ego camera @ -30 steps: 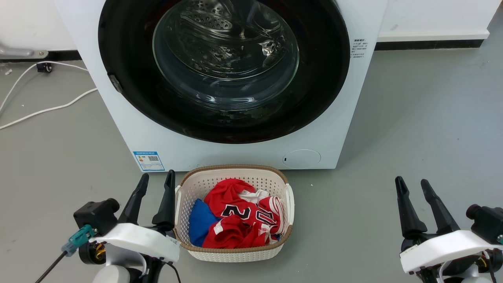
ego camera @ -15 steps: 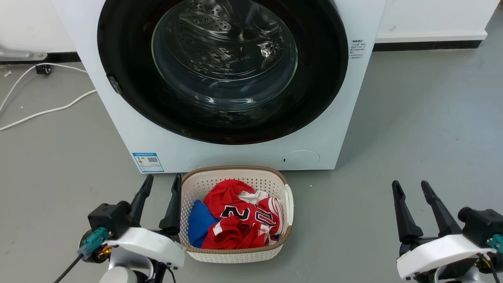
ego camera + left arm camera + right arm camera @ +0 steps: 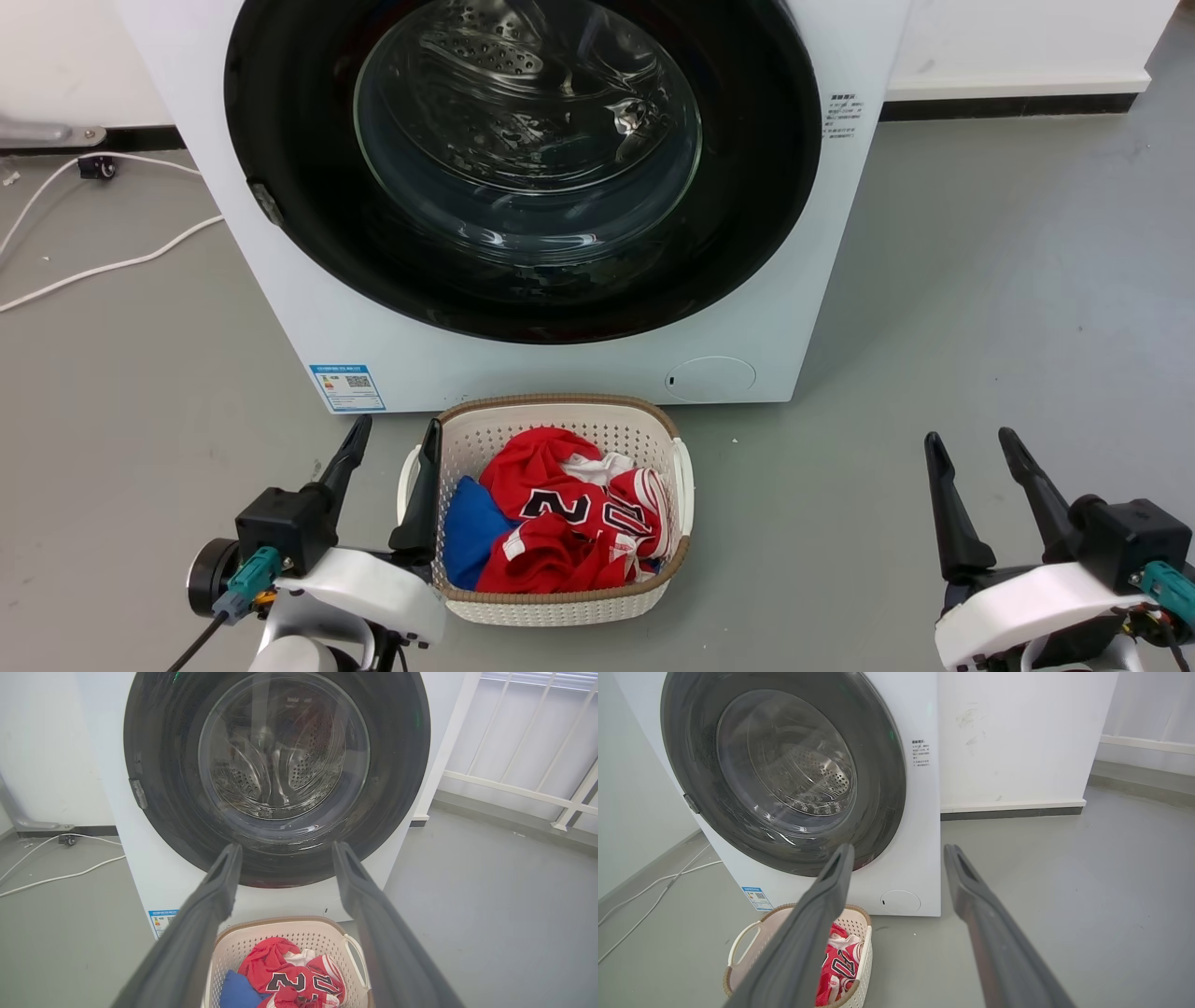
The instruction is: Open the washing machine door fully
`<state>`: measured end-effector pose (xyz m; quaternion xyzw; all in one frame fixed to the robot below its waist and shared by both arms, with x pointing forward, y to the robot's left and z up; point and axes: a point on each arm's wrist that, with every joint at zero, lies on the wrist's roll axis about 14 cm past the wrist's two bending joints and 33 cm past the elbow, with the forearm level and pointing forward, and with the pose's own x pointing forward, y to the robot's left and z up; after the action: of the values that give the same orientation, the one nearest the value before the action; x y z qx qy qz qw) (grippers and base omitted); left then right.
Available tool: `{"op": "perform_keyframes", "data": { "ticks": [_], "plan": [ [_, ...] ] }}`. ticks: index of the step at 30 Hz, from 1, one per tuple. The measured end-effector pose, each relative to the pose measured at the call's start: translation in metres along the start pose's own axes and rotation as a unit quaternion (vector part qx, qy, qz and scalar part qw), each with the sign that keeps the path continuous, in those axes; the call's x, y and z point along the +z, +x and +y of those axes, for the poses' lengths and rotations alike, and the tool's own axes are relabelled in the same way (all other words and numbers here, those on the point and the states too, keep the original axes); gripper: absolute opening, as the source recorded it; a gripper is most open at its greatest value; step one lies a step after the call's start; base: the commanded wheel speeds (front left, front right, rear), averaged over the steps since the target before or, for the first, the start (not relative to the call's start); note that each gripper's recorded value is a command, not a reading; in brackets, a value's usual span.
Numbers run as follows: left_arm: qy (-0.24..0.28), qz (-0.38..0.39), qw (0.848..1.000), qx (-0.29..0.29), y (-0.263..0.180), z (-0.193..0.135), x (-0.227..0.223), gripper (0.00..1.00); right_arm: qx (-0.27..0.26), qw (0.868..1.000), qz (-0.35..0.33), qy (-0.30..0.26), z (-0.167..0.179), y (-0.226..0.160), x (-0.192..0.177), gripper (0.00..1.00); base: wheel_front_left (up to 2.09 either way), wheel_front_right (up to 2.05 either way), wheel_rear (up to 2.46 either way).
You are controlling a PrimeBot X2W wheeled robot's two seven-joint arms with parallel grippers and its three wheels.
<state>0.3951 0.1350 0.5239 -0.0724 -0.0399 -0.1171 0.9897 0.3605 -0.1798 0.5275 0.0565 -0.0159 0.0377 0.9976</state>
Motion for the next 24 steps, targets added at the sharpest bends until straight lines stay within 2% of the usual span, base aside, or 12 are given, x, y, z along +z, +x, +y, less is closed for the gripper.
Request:
{"op": "perform_keyframes", "data": {
  "ticks": [24],
  "plan": [
    [0.058,-0.007,0.998,-0.015,-0.0058,-0.0063,-0.0029,1.00,-0.001,0.999,-0.011,-0.042,0.0010,-0.0045,0.0039,1.00,0.00,0.00,0.00]
  ]
}}
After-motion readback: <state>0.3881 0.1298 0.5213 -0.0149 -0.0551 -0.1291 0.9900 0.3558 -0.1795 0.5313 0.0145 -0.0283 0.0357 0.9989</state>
